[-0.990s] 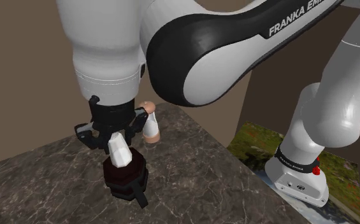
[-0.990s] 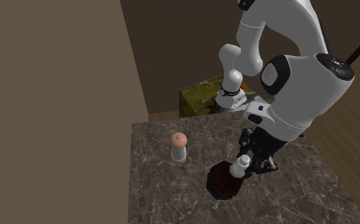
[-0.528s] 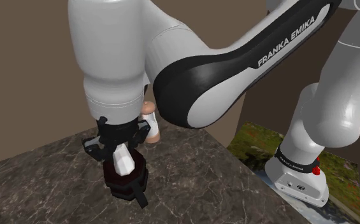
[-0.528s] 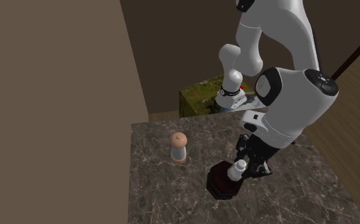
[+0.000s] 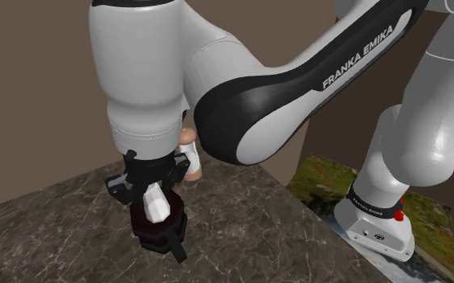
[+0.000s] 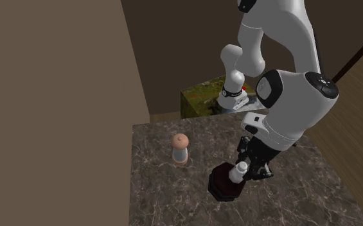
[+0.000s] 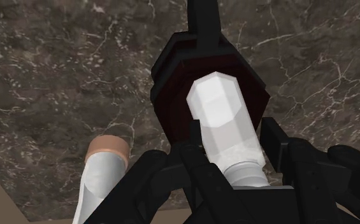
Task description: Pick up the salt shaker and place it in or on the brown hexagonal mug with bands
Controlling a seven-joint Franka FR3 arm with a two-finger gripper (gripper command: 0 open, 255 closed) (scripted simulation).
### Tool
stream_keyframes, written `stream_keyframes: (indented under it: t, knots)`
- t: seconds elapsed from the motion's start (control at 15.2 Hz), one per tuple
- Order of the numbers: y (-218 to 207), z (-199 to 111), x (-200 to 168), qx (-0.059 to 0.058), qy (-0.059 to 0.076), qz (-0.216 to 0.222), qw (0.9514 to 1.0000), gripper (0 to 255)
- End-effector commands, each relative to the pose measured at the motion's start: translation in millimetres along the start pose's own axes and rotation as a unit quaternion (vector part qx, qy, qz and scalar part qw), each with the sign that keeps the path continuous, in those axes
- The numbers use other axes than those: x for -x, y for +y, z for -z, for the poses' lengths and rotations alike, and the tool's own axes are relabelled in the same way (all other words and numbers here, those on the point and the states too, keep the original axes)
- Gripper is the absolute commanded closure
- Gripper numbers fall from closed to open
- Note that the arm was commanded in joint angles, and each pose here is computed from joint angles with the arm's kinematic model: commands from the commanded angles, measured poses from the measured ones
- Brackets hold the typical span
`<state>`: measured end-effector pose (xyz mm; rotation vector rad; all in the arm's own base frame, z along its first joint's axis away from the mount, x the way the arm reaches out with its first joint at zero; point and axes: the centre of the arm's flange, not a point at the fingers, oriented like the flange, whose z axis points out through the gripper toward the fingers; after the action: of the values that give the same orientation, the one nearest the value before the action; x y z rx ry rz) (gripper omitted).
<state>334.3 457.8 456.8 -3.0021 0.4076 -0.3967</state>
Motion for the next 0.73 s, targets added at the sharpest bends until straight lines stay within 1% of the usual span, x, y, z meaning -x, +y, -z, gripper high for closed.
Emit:
stream_keyframes:
  t: [0.0,0.33,0.59,0.66]
  knots:
    - [0,-1,0,0.0,-0.001,0.0,1.0,0]
    - [0,-1,0,0.0,-0.001,0.0,1.0,0]
    - [0,49,0,0.0,-0.001,0.0,1.0,0]
    - [0,49,0,0.0,-0.001,0.0,1.0,0]
